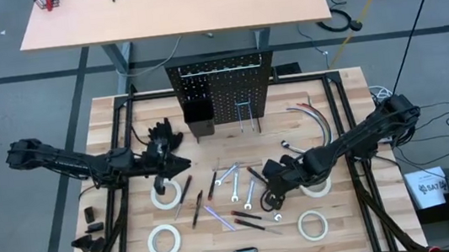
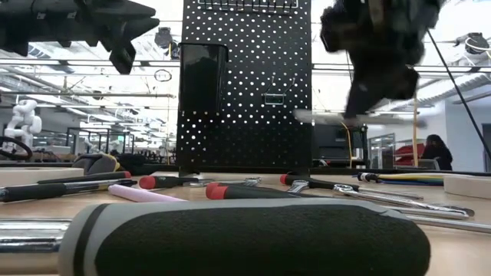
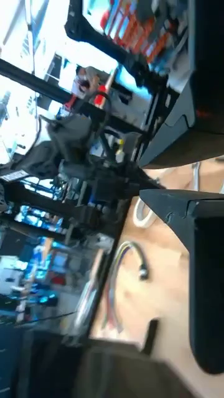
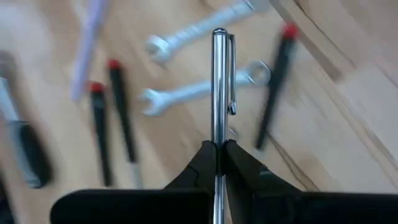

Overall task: Hang tools onto peg board
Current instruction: Put the silver magnetic rod into the black bin on the peg board

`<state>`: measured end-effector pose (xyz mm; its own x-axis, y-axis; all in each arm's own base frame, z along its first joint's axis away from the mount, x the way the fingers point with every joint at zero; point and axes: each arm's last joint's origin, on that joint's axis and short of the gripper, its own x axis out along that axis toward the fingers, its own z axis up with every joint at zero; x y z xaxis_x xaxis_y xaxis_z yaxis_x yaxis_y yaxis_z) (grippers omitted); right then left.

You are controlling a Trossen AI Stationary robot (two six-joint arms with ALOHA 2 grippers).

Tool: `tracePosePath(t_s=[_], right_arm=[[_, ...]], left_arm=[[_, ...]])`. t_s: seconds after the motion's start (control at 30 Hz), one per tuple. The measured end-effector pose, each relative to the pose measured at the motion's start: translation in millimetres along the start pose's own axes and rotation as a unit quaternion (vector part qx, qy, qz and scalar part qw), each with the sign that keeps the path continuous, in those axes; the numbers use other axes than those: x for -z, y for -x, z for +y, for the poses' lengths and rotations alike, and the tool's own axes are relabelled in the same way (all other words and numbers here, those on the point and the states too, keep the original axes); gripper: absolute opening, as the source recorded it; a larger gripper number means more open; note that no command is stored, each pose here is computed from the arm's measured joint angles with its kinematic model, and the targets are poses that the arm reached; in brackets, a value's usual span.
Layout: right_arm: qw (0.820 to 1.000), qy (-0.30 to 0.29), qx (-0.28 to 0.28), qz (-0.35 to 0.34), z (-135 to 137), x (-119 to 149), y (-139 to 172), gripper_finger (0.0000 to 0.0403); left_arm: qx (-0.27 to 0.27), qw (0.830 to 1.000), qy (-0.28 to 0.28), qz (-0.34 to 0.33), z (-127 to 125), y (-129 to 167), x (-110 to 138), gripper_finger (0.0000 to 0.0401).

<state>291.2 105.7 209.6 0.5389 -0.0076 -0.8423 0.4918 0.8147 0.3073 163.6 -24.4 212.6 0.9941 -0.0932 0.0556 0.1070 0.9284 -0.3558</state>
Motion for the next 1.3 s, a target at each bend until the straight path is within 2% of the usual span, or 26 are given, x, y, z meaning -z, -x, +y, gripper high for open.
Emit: tracePosePath(t_s=[0.2, 0.37, 0.6, 0.73, 0.93, 1.0, 1.1, 1.23, 1.3], right_arm=[[0.989, 0.053, -0.071, -0.116, 27.7, -40.7, 23.4, 0.0006], [0.973, 0.075, -0.112, -0.188, 39.5, -67.8, 39.9, 0.0007], [0.956, 0.101, -0.122, -0.247, 43.7, -89.0, 53.7, 0.0009], [0.947, 0.112, -0.117, -0.276, 44.6, -93.7, 56.2, 0.0009], [0.932, 0.118, -0.181, -0.290, 47.9, -102.5, 61.2, 0.0010], [0.932, 0.136, -0.170, -0.288, 47.3, -101.6, 60.5, 0.0010], [0.922, 0.209, -0.133, -0.297, 49.5, -96.6, 60.0, 0.0010], [0.884, 0.331, -0.073, -0.322, 54.1, -91.4, 61.6, 0.0010], [0.853, 0.403, -0.044, -0.328, 55.4, -89.8, 62.0, 0.0010]], left_arm=[[0.003, 0.998, 0.054, 0.027, 2.0, -8.0, 9.3, 0.0066], [0.013, 0.998, 0.061, -0.005, -3.2, -18.9, 3.2, 0.0066], [0.044, 0.998, -0.031, -0.016, -19.7, -38.1, -4.1, 0.0066], [0.047, 0.998, -0.036, -0.015, -24.7, -49.6, -8.0, 0.0066], [0.047, 0.996, -0.075, -0.011, -25.7, -55.1, -8.1, 0.0066], [0.051, 0.998, -0.021, -0.008, -25.9, -55.1, -8.0, 0.0066], [0.045, 0.991, 0.125, 0.009, -23.6, -55.4, -6.7, 0.0066], [0.034, 0.947, 0.315, 0.056, -15.2, -56.1, -2.6, 0.0066], [0.040, 0.924, 0.371, 0.079, -12.2, -56.2, -1.8, 0.0066]])
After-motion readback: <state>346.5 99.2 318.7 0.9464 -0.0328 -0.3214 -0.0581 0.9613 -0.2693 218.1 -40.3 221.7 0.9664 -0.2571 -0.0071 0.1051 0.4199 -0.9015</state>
